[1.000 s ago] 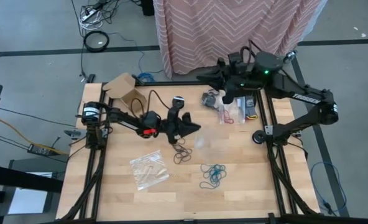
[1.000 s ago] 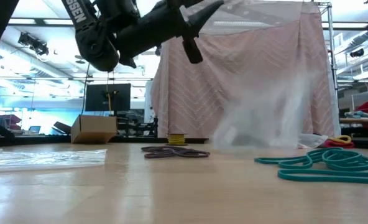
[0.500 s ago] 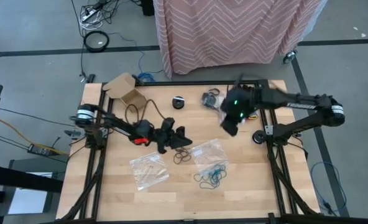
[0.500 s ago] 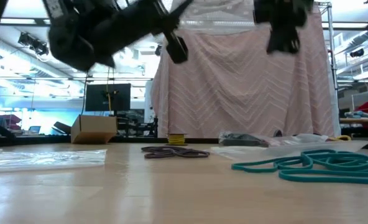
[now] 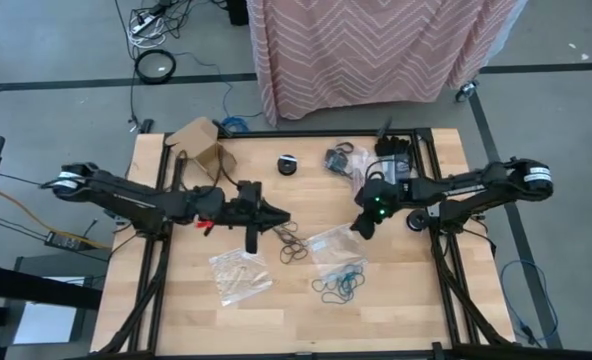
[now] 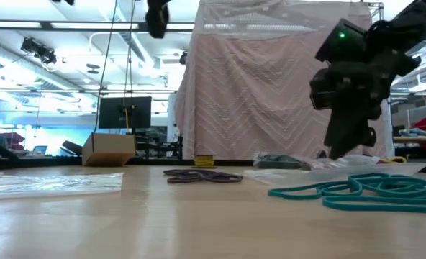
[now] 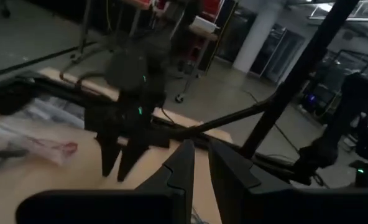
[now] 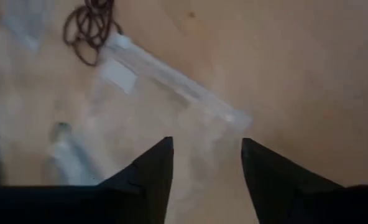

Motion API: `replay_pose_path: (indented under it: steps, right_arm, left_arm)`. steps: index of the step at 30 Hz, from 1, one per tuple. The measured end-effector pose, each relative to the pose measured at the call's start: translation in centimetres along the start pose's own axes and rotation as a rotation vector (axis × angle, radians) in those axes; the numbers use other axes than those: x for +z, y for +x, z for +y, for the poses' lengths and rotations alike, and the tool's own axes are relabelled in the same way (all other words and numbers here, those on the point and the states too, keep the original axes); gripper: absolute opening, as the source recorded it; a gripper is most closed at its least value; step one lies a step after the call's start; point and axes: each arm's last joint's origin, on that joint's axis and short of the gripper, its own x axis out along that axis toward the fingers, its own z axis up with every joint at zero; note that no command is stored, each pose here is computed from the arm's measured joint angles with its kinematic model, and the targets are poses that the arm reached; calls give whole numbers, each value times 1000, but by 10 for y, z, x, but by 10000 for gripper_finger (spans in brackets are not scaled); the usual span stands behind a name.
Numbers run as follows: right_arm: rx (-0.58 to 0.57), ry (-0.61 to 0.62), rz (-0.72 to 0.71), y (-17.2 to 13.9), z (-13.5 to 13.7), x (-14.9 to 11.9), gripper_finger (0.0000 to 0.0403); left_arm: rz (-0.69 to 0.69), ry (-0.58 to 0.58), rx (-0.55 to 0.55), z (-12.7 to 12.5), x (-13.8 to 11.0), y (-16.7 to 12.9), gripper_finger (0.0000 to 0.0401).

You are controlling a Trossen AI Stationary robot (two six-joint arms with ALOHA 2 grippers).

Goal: Sort rubber bands
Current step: Open the transparent zip bag

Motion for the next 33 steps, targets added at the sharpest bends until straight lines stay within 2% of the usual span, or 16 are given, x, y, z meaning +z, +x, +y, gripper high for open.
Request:
replay_pose_path:
  steps: [4, 6, 11, 13, 15, 18, 19, 20, 21, 24, 27, 30, 33]
  right_arm:
    - [-70, -197, -55, 10, 4, 1, 206]
    - [-112, -256, -23, 18, 3, -4, 215]
    - [-127, -349, 32, 40, 6, -11, 228]
    - [-131, -349, 39, 45, 9, -11, 225]
    - [-151, -300, 43, 48, 12, -11, 203]
    - [-176, -219, 44, 48, 17, -10, 109]
    - [-162, -206, 55, 48, 19, -10, 63]
    - [-134, -200, 79, 48, 21, -11, 33]
    - [-112, -195, 92, 48, 23, -11, 20]
    - [-35, -124, 128, 48, 26, -11, 6]
    - [118, -81, 144, 44, 35, -9, 1]
    - [270, -88, 14, 29, 53, 5, 0]
    - [336, -82, -66, 13, 61, 10, 0]
  left_arm:
    - [5, 15, 12, -1, 5, -7, 56]
    - [38, 21, 30, 1, 2, -8, 56]
    - [74, 24, 45, 2, -1, -9, 56]
    - [94, 26, 54, 3, -3, -9, 56]
    - [91, 26, 54, 3, -3, -9, 56]
    - [97, 27, 63, 5, -3, -8, 56]
    - [99, 27, 67, 6, -3, -8, 56]
    - [93, 26, 71, 7, -2, -8, 56]
    - [90, 26, 77, 9, -1, -8, 56]
    - [80, 24, 96, 14, 1, -7, 56]
    - [71, 22, 116, 19, 4, -7, 56]
    - [66, 20, 131, 24, 6, -7, 56]
    - [75, 19, 118, 27, 7, -7, 56]
